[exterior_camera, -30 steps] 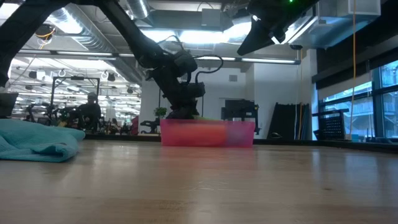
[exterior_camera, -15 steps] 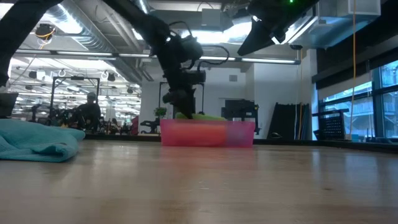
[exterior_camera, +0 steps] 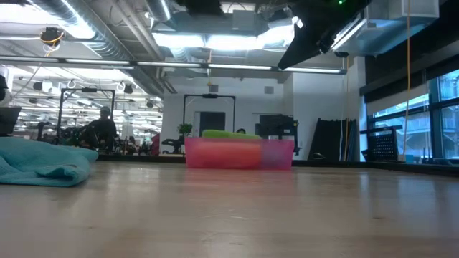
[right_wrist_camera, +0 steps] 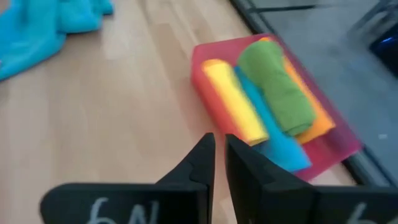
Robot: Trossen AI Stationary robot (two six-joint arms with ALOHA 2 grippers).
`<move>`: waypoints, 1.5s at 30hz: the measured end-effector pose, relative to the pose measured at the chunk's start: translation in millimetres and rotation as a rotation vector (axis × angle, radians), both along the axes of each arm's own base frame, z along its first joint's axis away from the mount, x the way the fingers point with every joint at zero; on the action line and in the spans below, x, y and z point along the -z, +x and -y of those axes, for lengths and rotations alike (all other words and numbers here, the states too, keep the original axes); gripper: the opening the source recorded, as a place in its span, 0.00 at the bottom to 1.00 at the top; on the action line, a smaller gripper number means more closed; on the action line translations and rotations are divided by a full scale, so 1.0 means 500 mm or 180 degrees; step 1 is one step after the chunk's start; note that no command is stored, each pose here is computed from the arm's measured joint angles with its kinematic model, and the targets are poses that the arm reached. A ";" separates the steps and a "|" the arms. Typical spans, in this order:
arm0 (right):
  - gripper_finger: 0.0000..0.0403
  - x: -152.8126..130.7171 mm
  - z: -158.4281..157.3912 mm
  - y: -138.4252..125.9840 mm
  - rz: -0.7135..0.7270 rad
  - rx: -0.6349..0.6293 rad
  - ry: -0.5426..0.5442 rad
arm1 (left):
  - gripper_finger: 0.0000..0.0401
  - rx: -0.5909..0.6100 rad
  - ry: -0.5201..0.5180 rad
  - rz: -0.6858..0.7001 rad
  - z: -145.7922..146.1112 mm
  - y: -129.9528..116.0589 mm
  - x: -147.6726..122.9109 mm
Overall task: Roll microfiber towels into tight, uniform cylinder then place into a basket
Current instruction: Roll the blue microfiber cloth
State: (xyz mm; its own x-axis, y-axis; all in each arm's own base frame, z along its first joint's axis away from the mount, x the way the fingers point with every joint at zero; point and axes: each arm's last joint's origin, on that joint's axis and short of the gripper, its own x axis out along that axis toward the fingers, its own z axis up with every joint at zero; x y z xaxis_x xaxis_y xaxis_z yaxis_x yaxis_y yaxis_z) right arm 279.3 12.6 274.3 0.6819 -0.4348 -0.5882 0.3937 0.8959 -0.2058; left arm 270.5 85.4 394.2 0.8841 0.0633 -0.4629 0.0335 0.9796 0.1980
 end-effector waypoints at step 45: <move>0.10 0.199 -0.231 0.078 0.1162 -0.1069 0.1364 | 0.41 -0.0458 -0.1400 -0.0597 0.371 -0.073 0.379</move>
State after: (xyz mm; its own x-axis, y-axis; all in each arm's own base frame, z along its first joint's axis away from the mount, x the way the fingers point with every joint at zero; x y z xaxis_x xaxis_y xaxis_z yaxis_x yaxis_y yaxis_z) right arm 318.6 127.9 174.6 0.9284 0.0580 -0.3670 0.0552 0.9553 0.2905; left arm 233.9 -99.9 204.7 0.7797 -0.0582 -0.6234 -0.1128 0.9663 -0.2313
